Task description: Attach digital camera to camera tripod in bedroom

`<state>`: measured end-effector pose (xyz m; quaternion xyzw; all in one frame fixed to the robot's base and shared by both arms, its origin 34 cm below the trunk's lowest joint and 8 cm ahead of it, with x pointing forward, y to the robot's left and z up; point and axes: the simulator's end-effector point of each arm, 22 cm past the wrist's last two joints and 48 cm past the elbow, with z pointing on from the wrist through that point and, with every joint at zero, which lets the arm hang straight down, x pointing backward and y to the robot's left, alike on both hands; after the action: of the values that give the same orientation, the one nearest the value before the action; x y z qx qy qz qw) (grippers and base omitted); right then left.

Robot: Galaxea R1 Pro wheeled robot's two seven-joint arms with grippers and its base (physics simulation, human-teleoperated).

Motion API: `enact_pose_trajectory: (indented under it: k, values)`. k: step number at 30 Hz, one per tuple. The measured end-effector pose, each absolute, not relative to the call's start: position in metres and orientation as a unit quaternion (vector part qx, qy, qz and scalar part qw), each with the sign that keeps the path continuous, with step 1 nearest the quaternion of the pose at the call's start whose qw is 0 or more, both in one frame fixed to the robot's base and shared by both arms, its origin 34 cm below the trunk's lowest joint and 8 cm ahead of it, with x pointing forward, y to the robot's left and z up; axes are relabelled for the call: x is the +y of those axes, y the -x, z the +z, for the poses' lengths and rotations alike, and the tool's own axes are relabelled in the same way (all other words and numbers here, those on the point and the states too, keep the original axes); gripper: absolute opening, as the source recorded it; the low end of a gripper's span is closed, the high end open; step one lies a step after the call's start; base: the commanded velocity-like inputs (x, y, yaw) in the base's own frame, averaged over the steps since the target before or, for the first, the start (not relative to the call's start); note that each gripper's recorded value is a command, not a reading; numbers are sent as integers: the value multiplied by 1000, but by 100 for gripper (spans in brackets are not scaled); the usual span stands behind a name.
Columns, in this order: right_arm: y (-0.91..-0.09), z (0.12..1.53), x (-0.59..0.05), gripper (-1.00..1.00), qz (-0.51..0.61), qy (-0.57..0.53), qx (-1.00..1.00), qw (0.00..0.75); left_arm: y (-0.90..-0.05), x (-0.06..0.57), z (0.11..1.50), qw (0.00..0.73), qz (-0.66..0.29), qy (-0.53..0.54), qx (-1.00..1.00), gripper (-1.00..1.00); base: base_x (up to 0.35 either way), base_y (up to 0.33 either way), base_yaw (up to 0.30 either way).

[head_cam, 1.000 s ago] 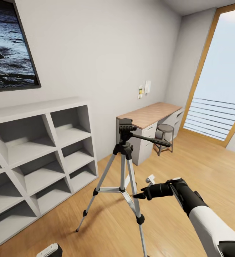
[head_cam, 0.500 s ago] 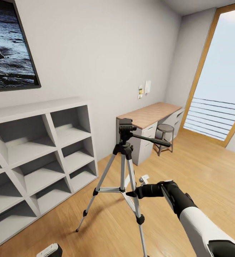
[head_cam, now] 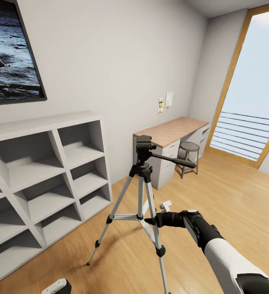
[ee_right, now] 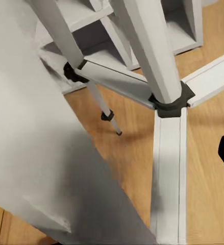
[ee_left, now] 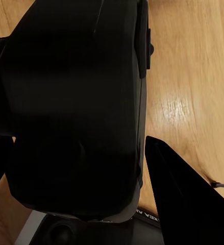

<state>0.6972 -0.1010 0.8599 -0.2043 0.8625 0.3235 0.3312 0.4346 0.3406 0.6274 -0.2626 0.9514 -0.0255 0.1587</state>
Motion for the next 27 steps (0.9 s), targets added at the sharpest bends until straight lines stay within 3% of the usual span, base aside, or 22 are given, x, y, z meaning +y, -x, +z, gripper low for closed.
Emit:
enact_pose_trajectory:
  k: [8,9,27]
  values:
    - [-711,861,-109,100,300,192,863,358,-434,341,627,159,-25,263,951,-100,0,0,0]
    - [-712,862,-109,-100,301,190,862,360,-434,341,627,159,-25,263,951,-100,0,0,0]
    - [-710,856,-110,-100,302,181,865,359,-434,341,627,159,-25,262,952,-100,0,0,0]
